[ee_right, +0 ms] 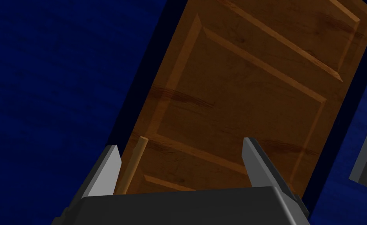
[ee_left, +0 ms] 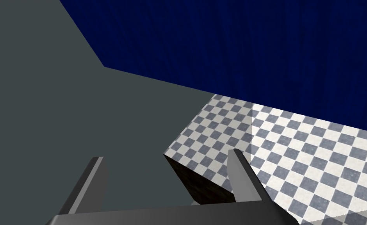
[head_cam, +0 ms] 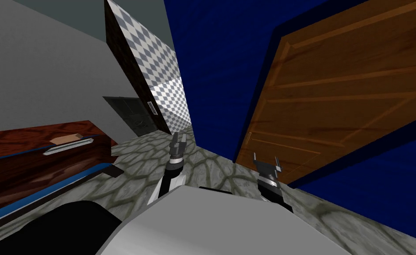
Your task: Pull the door open
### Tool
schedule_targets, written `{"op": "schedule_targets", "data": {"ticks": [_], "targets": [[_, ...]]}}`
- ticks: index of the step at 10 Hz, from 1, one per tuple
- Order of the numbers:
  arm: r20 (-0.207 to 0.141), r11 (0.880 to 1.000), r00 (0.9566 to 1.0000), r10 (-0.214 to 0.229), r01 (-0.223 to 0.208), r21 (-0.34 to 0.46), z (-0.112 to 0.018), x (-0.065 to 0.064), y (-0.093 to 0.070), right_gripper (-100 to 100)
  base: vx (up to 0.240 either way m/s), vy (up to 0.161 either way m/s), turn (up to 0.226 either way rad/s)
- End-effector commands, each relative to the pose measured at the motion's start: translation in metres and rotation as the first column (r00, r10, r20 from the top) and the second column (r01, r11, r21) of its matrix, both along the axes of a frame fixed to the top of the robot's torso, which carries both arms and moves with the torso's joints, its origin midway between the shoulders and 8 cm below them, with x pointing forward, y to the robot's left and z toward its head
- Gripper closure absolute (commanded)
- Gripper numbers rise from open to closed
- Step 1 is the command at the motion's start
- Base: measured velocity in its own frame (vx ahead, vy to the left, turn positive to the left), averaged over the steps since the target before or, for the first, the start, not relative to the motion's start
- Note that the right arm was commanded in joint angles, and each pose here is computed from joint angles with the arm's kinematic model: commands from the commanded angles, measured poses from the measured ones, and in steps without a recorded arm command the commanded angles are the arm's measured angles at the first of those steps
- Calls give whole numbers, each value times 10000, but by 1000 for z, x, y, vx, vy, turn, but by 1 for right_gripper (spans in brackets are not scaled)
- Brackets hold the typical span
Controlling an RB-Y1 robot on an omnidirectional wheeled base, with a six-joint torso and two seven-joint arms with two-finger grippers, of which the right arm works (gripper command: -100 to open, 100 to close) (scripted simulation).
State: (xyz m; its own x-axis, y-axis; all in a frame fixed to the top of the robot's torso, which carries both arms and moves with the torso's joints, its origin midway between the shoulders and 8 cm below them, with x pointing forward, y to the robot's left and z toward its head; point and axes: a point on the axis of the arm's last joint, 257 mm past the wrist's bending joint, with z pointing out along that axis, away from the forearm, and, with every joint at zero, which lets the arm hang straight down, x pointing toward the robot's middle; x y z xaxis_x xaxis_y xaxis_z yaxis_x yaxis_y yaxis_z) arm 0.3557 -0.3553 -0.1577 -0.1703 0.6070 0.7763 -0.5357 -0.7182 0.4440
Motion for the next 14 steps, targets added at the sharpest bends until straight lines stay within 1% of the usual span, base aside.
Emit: {"op": "schedule_targets", "data": {"ticks": [1, 4, 7, 10, 14], "targets": [[-75, 9984, 10000, 62, -58, 565, -16, -1, -4, -100, 88, -46, 169], [-248, 9883, 9996, 104, -65, 1521, -44, -5, -16, -100, 77, -68, 163], [-422, 9706, 9991, 62, 41, 2407, -72, -11, -28, -100, 81, -63, 159], [-598, 9472, 9982, -57, 245, 3197, -99, -20, -42, -100, 72, -68, 169], [-831, 9108, 9960, -318, 631, 4080, -133, -35, -61, -100, 68, -74, 151]]}}
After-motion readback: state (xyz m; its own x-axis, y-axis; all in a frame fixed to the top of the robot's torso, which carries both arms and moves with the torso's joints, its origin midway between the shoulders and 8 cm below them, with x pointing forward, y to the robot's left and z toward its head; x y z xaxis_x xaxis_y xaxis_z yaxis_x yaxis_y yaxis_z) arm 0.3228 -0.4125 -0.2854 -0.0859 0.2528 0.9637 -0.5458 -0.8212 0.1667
